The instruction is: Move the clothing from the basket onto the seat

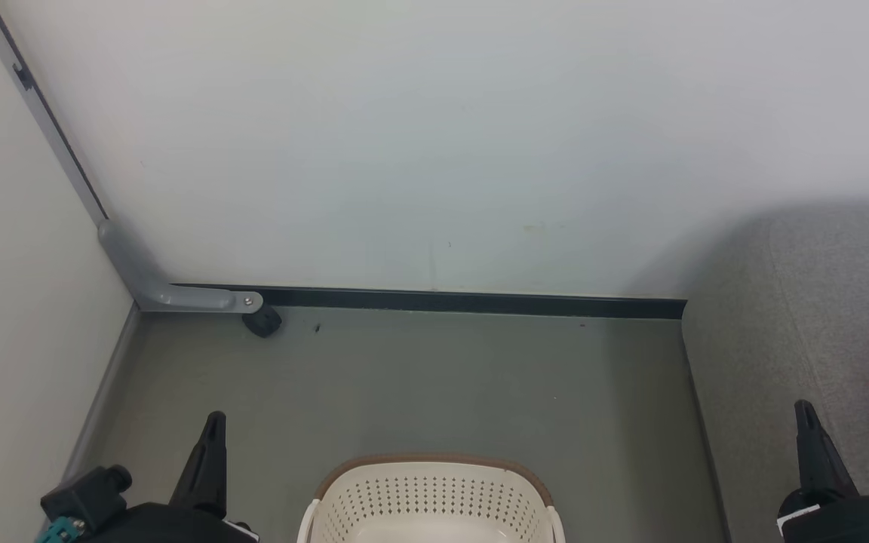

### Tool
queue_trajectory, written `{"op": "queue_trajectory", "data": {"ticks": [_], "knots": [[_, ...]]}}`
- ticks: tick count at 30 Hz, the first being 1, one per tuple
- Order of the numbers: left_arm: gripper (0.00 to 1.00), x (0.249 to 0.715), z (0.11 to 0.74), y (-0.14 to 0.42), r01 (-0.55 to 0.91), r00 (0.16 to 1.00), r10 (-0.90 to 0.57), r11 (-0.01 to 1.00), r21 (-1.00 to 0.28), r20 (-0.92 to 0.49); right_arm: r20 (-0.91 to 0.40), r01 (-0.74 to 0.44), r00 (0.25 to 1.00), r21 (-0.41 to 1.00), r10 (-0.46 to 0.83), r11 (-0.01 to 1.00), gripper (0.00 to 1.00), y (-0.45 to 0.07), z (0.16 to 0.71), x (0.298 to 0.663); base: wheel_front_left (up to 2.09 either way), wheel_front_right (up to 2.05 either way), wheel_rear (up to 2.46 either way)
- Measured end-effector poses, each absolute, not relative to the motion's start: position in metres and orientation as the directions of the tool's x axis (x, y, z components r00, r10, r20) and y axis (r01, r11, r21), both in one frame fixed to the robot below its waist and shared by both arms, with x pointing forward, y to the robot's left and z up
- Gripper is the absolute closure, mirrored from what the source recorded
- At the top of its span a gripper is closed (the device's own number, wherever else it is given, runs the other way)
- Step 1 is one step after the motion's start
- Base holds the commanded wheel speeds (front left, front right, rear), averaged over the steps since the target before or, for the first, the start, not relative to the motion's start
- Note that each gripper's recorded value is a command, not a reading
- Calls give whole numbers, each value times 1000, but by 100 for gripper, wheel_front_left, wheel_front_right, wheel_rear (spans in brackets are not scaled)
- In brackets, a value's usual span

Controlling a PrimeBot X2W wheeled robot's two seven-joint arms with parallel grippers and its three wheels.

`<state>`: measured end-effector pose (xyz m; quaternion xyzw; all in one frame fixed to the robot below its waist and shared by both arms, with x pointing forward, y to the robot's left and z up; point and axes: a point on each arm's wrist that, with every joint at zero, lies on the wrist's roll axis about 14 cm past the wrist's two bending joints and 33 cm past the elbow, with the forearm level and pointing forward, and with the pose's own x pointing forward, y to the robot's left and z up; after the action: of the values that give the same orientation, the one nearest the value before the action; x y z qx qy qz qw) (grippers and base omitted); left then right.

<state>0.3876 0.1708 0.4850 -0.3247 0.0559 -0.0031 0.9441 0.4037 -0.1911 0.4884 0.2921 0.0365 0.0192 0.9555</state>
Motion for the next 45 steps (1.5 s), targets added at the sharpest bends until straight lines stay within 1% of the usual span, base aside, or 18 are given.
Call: {"op": "queue_trajectory", "data": {"ticks": [10, 24, 45], "knots": [[100, 389, 483, 174, -60, 992, -40, 693, -719, -121, -86, 35, 996, 676, 32, 736, 100, -196, 485, 401, 0, 0, 0], [100, 390, 483, 177, -87, 990, -41, 559, -825, -132, -102, 74, 995, 802, 14, 593, 100, -199, 483, 398, 0, 0, 0], [100, 387, 481, 181, -107, 991, -44, 312, -944, -127, -106, 101, 994, 940, -3, 327, 100, -203, 483, 392, 0, 0, 0]]}}
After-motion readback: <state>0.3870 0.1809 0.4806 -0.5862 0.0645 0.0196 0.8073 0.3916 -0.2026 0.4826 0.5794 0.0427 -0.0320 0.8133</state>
